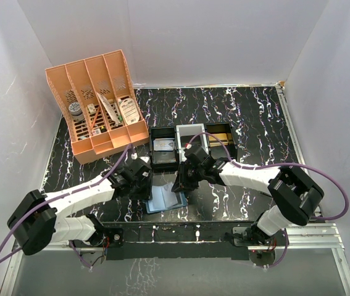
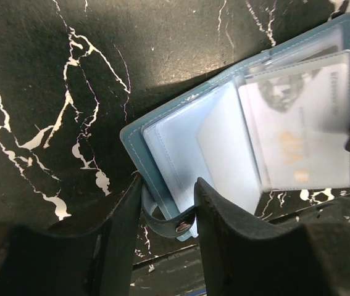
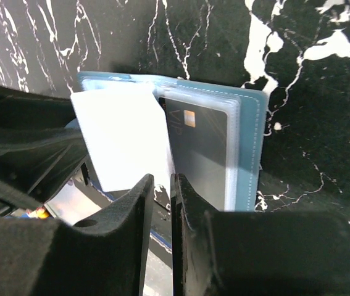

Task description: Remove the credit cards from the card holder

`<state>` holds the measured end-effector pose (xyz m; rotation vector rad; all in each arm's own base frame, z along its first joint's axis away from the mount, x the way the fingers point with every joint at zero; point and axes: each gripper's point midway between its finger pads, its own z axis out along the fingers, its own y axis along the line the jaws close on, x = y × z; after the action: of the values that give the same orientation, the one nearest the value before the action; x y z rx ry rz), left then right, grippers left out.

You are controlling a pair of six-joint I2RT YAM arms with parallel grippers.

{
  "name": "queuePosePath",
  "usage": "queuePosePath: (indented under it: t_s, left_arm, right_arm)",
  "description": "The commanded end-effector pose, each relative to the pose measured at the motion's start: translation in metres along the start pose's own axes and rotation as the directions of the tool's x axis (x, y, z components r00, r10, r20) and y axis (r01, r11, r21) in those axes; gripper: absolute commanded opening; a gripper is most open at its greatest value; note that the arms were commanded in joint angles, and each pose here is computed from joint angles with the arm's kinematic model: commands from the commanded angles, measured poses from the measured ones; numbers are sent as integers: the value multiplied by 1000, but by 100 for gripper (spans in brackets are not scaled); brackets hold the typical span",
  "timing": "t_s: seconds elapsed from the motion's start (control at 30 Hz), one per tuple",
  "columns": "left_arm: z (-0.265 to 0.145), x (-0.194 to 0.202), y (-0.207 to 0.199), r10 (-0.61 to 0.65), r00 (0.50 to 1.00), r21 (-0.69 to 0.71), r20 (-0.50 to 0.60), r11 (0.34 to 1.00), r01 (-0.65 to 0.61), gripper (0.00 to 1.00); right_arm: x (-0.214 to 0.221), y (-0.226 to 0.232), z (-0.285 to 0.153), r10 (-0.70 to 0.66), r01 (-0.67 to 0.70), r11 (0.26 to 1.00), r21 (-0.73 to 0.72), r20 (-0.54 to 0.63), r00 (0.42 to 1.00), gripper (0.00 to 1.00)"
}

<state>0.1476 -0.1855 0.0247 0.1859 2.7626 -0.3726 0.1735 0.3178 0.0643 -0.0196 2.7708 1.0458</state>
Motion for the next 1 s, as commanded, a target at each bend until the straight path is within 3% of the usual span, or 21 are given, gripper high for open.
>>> queuePosePath:
  t_s: [0.0, 0.3, 0.6, 0.8, 0.97]
  left_arm:
    - [-23, -18, -6, -25, 997, 5, 72, 1000, 24, 39]
    - [-49, -34, 14, -81, 982, -102, 168, 990, 98, 53]
    - [-45, -42, 2, -75, 976, -30, 204, 996, 82, 63]
    - [-26, -32, -19, -68, 986, 84, 152, 995, 55, 58]
    - [-12, -17, -7, -76, 993, 13, 86, 997, 75, 42]
  right_arm:
    - [-10, 2, -2, 15, -15, 1000, 7, 68, 998, 16]
    - [-7, 17, 0, 53, -45, 993, -108, 67, 996, 16]
    - [-10, 30, -3, 51, -41, 987, -158, 63, 997, 16]
    - [-10, 36, -4, 46, -35, 984, -175, 54, 997, 16]
    - [-11, 43, -7, 45, -33, 978, -205, 53, 998, 16]
